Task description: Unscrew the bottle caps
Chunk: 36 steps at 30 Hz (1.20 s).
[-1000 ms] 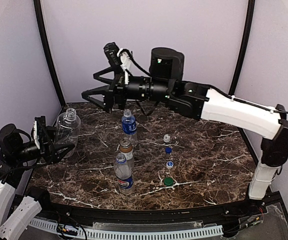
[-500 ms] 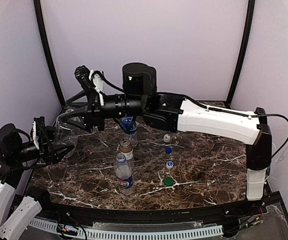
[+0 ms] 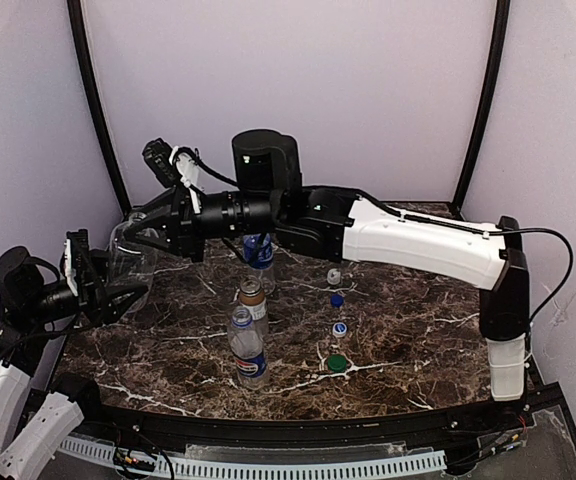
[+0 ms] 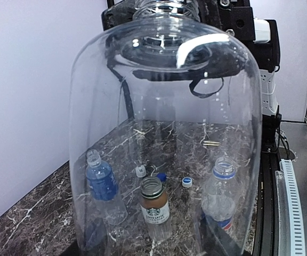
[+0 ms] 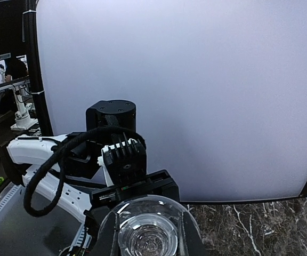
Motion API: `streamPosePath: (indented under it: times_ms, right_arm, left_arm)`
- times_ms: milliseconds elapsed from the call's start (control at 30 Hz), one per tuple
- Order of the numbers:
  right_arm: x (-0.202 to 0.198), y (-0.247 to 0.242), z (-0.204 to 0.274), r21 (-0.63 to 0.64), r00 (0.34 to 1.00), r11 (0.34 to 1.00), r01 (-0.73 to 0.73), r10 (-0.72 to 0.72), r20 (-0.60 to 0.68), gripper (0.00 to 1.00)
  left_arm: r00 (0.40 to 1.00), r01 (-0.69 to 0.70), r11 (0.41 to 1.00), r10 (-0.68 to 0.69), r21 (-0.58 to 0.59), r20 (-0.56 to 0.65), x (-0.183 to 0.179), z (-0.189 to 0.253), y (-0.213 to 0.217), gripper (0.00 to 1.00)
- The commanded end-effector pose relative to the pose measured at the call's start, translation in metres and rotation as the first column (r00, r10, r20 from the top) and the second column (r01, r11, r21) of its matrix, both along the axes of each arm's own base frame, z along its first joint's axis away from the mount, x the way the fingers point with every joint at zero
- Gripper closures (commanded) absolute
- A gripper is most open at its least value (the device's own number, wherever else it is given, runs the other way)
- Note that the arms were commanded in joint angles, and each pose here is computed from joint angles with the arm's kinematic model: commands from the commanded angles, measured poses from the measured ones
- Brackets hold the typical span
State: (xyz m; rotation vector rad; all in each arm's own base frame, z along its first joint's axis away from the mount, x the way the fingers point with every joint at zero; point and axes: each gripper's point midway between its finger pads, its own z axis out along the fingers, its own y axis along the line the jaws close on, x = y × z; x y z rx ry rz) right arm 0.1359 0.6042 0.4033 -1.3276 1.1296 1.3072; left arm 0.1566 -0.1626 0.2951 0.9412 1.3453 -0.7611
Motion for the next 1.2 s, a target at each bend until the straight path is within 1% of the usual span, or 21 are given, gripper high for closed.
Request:
streamPosePath:
  times_ms: [0, 33, 67, 100, 133, 200, 367, 433, 500, 533, 600, 700, 767, 900, 933, 1033, 1167]
  right_arm:
    - [0.004, 0.001, -0.002, -0.019, 1.000, 1.000, 0.024, -0.024, -0.009, 1.00]
    - [0.005, -0.002, 0.001, -0.015, 0.999, 0.999, 0.031, -0.031, -0.005, 1.00]
    - [0.007, -0.004, 0.004, -0.012, 0.999, 0.999, 0.045, -0.045, -0.004, 1.00]
    - [0.012, -0.007, 0.009, -0.004, 0.998, 0.998, 0.070, -0.070, -0.005, 1.00]
    - [0.018, -0.011, 0.014, 0.003, 0.995, 0.995, 0.098, -0.098, -0.009, 1.00]
    - [0.031, -0.022, 0.022, -0.002, 0.989, 0.989, 0.148, -0.148, -0.027, 1.00]
    - [0.074, -0.064, 0.065, 0.052, 0.943, 0.942, 0.332, -0.332, -0.002, 1.00]
    - [0.093, -0.085, 0.083, 0.076, 0.914, 0.911, 0.405, -0.406, 0.007, 1.00]
    - [0.112, -0.107, 0.095, 0.092, 0.868, 0.866, 0.491, -0.495, 0.022, 1.00]
    - [0.121, -0.117, 0.098, 0.096, 0.839, 0.838, 0.537, -0.542, 0.042, 1.00]
    - [0.147, -0.142, 0.100, 0.088, 0.758, 0.762, 0.642, -0.648, 0.074, 1.00]
    - [0.198, -0.183, 0.089, 0.063, 0.612, 0.621, 0.781, -0.782, 0.119, 1.00]
    - [0.234, -0.204, 0.074, 0.026, 0.557, 0.564, 0.826, -0.822, 0.122, 1.00]
    - [0.282, -0.206, 0.037, -0.057, 0.583, 0.581, 0.812, -0.803, 0.126, 1.00]
    - [0.288, -0.199, 0.025, -0.081, 0.615, 0.610, 0.788, -0.779, 0.122, 1.00]
    - [0.312, -0.188, -0.010, -0.145, 0.655, 0.640, 0.755, -0.748, 0.107, 1.00]
    - [0.330, -0.176, -0.049, -0.199, 0.722, 0.699, 0.686, -0.688, 0.074, 1.00]
  left_arm:
    - [0.999, 0.027, 1.000, -0.027, 0.005, 0.033, -0.005, 0.005, -0.002, 0.62]
    - [0.999, 0.020, 1.000, -0.020, 0.007, 0.026, -0.003, 0.003, -0.002, 0.58]
    - [1.000, 0.015, 1.000, -0.015, 0.008, 0.024, -0.003, 0.002, -0.002, 0.42]
    - [1.000, 0.001, 1.000, -0.001, 0.009, 0.017, -0.001, -0.001, -0.001, 0.33]
    - [1.000, -0.006, 1.000, 0.006, 0.009, 0.018, 0.000, -0.002, 0.000, 0.12]
    - [1.000, -0.025, 1.000, 0.025, 0.011, 0.018, 0.002, -0.004, 0.002, 0.03]
    - [0.998, -0.066, 0.998, 0.066, 0.016, 0.024, 0.006, -0.007, 0.005, 0.01]
    - [0.996, -0.087, 0.996, 0.087, 0.020, 0.019, 0.009, -0.009, 0.007, 0.01]
    - [0.995, -0.103, 0.994, 0.102, 0.023, 0.011, 0.010, -0.012, 0.009, 0.01]
    - [0.995, -0.104, 0.994, 0.104, 0.025, 0.003, 0.010, -0.014, 0.009, 0.01]
    - [0.995, -0.104, 0.994, 0.104, 0.024, -0.006, 0.009, -0.018, 0.009, 0.01]
    - [0.993, -0.114, 0.993, 0.114, 0.017, -0.020, 0.009, -0.023, 0.010, 0.01]
    - [0.989, -0.141, 0.990, 0.141, 0.007, -0.042, 0.014, -0.027, 0.013, 0.01]
    - [0.975, -0.205, 0.979, 0.204, 0.000, -0.083, 0.024, -0.039, 0.019, 0.01]
    - [0.973, -0.215, 0.977, 0.214, 0.002, -0.091, 0.026, -0.044, 0.020, 0.01]
    - [0.972, -0.211, 0.977, 0.211, 0.009, -0.106, 0.025, -0.053, 0.020, 0.01]
    - [0.968, -0.210, 0.978, 0.210, 0.019, -0.137, 0.025, -0.068, 0.020, 0.01]
